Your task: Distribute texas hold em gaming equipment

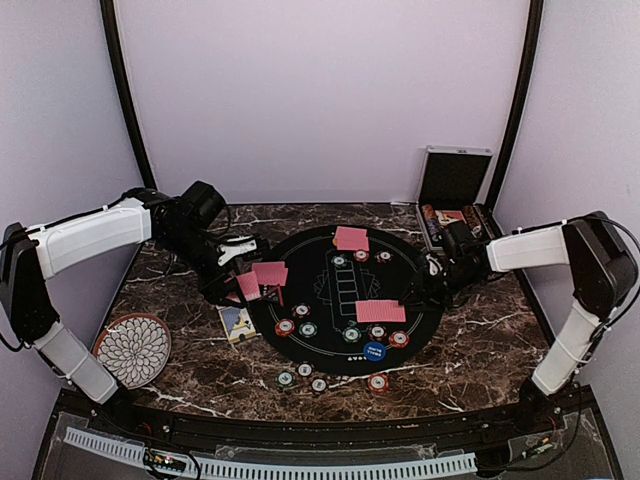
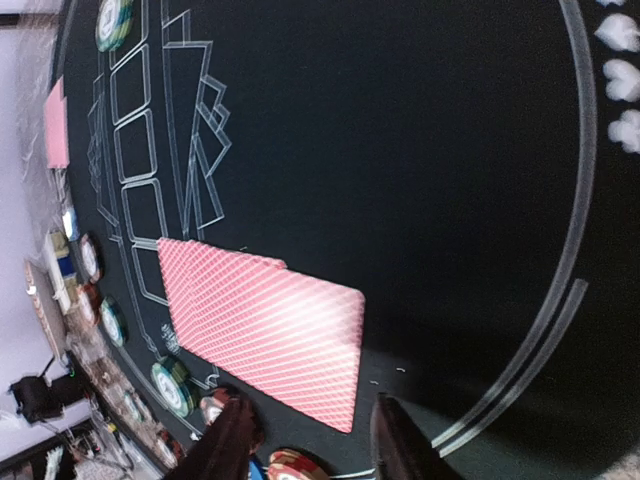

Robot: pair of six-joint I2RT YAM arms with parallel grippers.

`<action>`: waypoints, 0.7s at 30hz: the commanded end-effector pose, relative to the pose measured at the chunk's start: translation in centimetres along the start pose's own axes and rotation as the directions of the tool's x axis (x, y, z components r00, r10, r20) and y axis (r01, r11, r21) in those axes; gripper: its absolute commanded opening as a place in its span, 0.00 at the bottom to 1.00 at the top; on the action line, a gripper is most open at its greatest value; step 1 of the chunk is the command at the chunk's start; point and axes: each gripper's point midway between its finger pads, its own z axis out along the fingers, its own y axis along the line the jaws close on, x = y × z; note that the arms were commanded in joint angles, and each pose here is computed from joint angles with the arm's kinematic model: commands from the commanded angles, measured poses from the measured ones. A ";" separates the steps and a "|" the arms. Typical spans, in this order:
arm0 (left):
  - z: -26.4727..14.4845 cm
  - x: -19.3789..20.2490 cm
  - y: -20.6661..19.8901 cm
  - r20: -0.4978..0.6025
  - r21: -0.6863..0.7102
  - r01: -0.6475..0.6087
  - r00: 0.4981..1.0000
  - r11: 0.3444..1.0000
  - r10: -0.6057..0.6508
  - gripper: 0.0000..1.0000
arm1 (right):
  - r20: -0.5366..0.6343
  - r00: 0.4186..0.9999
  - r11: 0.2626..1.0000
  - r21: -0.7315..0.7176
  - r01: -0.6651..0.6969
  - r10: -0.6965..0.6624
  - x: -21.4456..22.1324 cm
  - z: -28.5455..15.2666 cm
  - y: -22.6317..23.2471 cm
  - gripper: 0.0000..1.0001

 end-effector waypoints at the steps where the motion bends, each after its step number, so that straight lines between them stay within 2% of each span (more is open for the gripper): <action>1: -1.6 -0.8 -0.6 0.035 0.003 -0.011 0.999 1.000 0.011 0.00 | 0.092 0.993 0.993 0.103 0.061 -0.071 -2.0 -3.1 0.4 0.47; 4: -1.6 -0.8 -0.5 0.036 0.003 -0.010 0.999 1.000 0.010 0.00 | 0.144 0.984 0.990 0.101 0.094 -0.108 -3.3 -4.1 2.3 0.52; 7: -1.6 -0.8 -0.6 0.035 0.004 -0.009 0.999 1.000 0.009 0.00 | 0.151 0.977 0.988 0.065 0.143 -0.152 -3.9 -3.3 5.3 0.53; 15: -1.5 -0.6 -0.6 0.030 0.005 -0.008 1.000 1.000 0.007 0.00 | 0.053 0.964 0.964 -0.028 0.264 -0.262 -3.1 4.1 12.5 0.52; 21: -1.8 -0.6 -0.6 0.032 -0.004 -0.013 0.999 1.000 0.013 0.00 | 0.001 0.957 0.957 -0.011 0.290 -0.290 -3.3 8.5 13.1 0.52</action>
